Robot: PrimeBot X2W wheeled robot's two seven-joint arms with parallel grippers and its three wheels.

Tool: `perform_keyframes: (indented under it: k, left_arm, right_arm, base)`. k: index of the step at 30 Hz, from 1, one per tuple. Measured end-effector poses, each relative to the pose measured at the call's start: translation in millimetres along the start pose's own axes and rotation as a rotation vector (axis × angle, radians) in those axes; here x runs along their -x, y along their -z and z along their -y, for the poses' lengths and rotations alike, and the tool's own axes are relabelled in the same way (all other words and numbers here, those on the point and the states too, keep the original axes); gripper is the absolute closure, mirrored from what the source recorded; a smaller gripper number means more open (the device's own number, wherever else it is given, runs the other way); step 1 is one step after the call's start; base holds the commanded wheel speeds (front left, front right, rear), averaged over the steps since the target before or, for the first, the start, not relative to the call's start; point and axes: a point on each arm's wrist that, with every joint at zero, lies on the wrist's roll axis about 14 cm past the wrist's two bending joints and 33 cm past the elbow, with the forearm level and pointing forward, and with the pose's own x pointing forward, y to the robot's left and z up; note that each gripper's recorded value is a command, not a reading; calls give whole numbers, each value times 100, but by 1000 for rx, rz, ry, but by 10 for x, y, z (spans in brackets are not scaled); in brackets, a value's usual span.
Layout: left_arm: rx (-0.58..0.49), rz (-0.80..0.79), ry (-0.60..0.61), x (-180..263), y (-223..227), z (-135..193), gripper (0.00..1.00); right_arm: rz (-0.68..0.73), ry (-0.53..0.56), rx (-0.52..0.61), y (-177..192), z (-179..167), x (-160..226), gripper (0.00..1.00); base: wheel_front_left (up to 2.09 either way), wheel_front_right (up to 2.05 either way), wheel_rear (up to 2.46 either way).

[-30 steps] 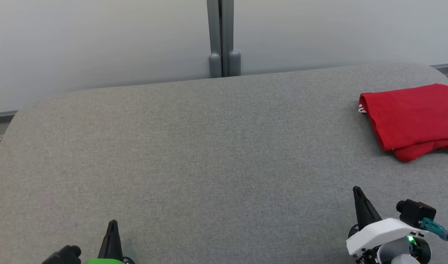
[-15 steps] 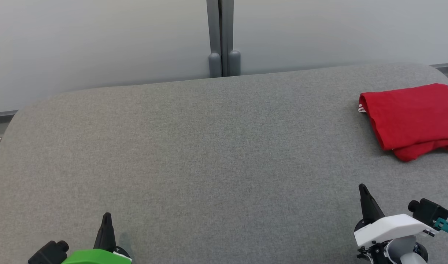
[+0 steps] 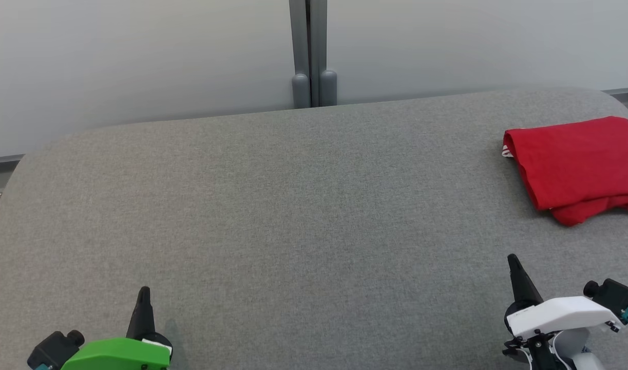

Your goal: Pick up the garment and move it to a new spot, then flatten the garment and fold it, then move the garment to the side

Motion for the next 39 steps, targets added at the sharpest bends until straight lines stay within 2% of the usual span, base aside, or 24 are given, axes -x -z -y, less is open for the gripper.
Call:
perform_keyframes:
  k: [39]
  left_arm:
    - [348,16,70,-148,-234,193,100]
  right_arm:
    - [10,-29,-384,-157,-72,-43,100]
  base:
    - [0,0,0]
